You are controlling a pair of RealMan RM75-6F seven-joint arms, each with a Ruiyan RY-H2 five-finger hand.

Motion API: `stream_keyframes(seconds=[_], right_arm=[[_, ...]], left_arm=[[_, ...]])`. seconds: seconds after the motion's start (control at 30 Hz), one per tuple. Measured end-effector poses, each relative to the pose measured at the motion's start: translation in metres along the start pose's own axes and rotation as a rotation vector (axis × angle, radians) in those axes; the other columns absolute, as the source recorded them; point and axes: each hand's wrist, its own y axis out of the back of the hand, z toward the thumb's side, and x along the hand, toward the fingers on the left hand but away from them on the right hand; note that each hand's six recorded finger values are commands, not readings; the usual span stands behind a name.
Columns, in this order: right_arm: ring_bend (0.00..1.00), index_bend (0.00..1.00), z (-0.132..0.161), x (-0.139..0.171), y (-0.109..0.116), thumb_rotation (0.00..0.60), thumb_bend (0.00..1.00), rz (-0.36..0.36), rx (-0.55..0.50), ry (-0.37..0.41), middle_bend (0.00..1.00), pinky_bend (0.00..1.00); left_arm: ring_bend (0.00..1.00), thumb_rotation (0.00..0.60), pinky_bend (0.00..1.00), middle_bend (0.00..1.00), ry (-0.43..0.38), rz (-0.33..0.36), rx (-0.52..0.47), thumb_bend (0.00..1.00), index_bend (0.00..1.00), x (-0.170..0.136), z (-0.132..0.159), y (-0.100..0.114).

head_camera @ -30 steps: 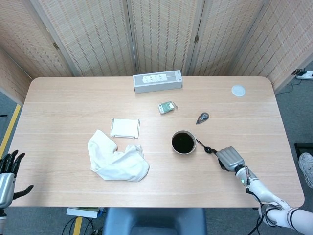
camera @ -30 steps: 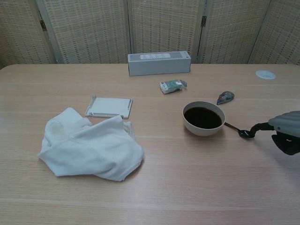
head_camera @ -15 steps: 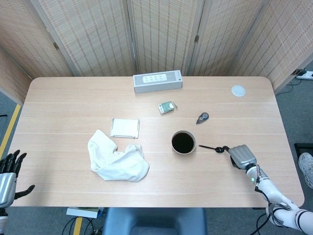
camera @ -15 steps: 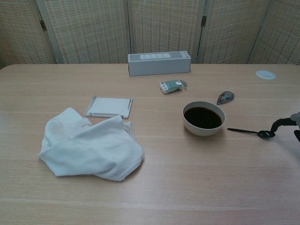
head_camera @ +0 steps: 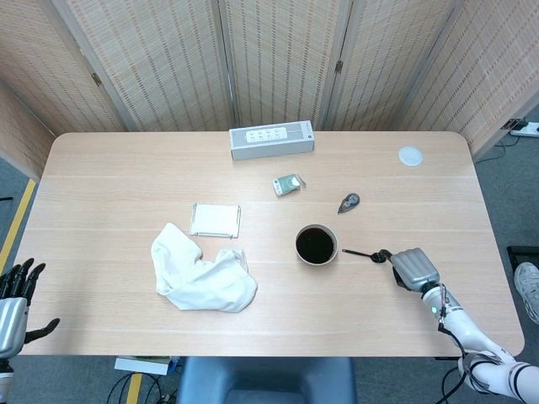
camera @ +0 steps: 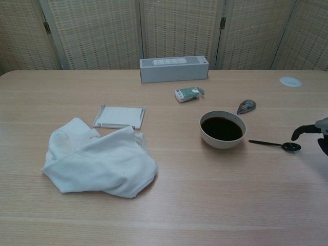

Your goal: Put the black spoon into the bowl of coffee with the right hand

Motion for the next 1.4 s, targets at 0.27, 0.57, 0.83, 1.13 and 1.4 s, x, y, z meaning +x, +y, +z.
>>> stream_keyframes(seconds=[0.27,0.57,0.83,1.13,1.4], right_arm=[[1.0,0.23,-0.003,0.003,-0.011,0.6,0.89,0.029,0.004,-0.008,1.0,1.0],[1.0,0.23,-0.009,0.001,-0.015,0.6,0.89,0.043,0.008,-0.029,1.0,1.0],[1.0,0.23,-0.012,-0.002,-0.014,0.6,0.89,0.037,0.006,-0.039,1.0,1.0],[1.0,0.23,-0.006,0.002,-0.007,0.6,0.86,-0.007,-0.03,-0.017,1.0,1.0],[0.99,0.25,0.009,0.012,0.016,0.6,0.41,-0.124,-0.066,0.041,0.91,1.0]], left_arm=[[0.07,0.6,0.14,0.06,0.003,0.004,0.001,0.15,0.12,-0.001,-0.002,0.001],[0.07,0.6,0.14,0.06,0.006,0.002,0.0,0.15,0.12,-0.003,-0.002,0.0],[0.07,0.6,0.14,0.06,0.005,0.0,0.0,0.15,0.12,-0.002,-0.002,-0.001],[0.07,0.6,0.14,0.06,0.007,0.001,0.0,0.15,0.12,-0.002,-0.002,-0.001],[0.07,0.6,0.14,0.06,0.001,0.002,-0.004,0.15,0.12,-0.002,0.0,0.0]])
